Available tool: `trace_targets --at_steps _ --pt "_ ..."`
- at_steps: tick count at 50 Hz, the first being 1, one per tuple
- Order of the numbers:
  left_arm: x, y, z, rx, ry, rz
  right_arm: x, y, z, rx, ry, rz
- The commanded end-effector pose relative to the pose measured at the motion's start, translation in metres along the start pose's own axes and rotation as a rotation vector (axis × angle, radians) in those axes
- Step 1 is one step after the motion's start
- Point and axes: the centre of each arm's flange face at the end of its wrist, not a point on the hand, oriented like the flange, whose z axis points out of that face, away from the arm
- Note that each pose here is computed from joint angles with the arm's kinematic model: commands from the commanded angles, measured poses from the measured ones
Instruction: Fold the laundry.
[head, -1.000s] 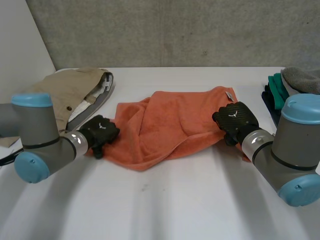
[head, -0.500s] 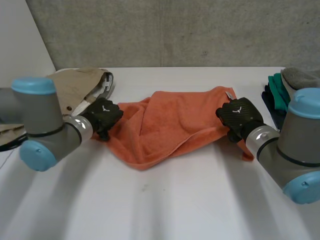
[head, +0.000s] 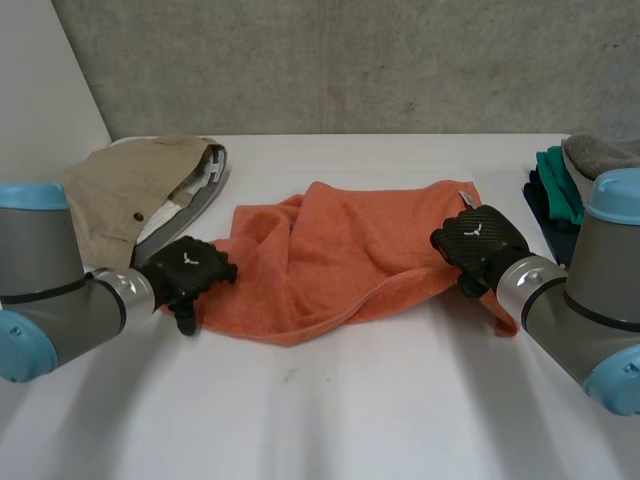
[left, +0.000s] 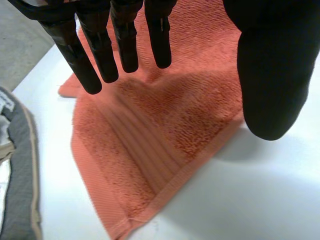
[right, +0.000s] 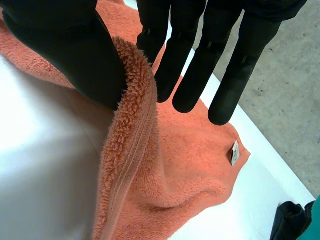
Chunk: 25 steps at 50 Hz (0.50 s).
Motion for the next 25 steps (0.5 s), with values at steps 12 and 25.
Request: trace_targets --at_steps 12,25 --pt "0.000 0.011 0.023 0.019 -0.018 0.064 -0.006 0.005 0.004 0.011 0.002 0.000" --pt "-0.004 -0.003 0.037 0.076 -0.046 0.095 -0.010 0.005 0.003 0.015 -0.005 -0.003"
